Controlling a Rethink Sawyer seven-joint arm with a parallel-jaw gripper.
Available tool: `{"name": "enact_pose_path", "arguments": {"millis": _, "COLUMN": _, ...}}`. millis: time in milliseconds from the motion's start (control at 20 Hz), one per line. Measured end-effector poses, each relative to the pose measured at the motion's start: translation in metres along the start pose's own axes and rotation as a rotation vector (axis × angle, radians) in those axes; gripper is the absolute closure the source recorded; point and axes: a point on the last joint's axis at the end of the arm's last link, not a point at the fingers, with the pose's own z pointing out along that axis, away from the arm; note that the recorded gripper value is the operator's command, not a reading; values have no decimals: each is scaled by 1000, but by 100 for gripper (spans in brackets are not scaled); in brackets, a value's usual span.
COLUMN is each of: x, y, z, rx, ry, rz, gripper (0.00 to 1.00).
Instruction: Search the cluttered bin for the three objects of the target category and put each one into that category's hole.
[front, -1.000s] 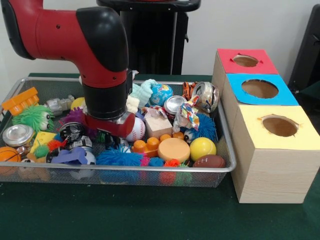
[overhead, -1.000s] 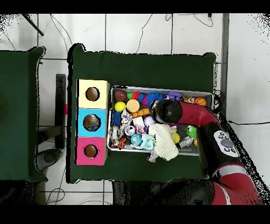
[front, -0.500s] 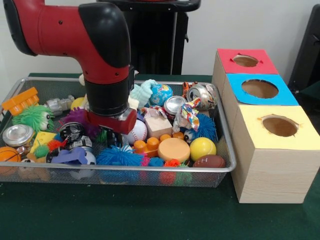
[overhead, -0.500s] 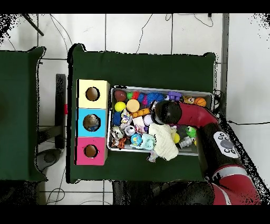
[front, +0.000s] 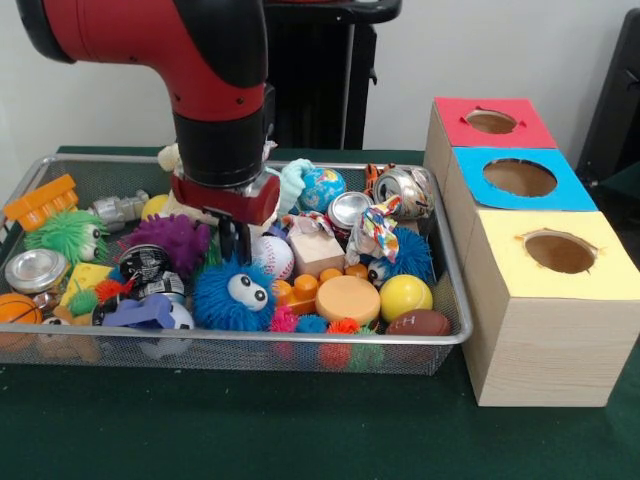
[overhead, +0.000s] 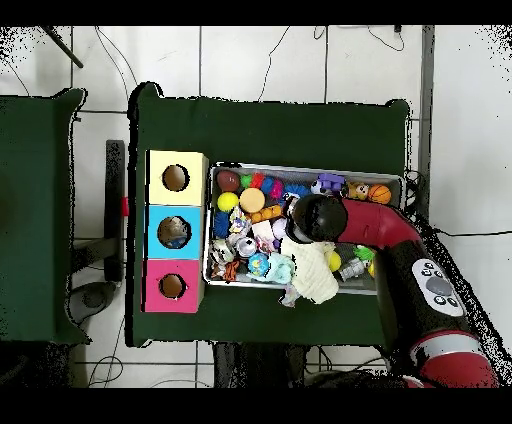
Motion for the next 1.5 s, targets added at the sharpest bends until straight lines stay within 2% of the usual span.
{"name": "enact_pose_path", "arguments": {"millis": 200, "x": 7, "y": -1, "z": -9, "rx": 8, "ry": 15, "rz": -4, "gripper": 100}}
{"name": "enact_pose_path", "arguments": {"millis": 650, "x": 19, "y": 0, "z": -13, "rx": 10, "ry": 31, "rz": -10, "gripper": 100}}
{"name": "enact_pose_path", "arguments": {"millis": 1000, "x": 20, "y": 0, "z": -23, "rx": 17, "ry": 60, "rz": 0, "gripper": 100}}
{"name": "enact_pose_path", "arguments": {"millis": 1300, "x": 23, "y": 3, "z": -54, "rx": 39, "ry": 140, "rz": 22, "gripper": 100}}
{"name": "enact_pose_path", "arguments": {"millis": 1500, "x": 22, "y": 7, "z": -74, "rx": 45, "ry": 167, "rz": 32, "gripper": 100}}
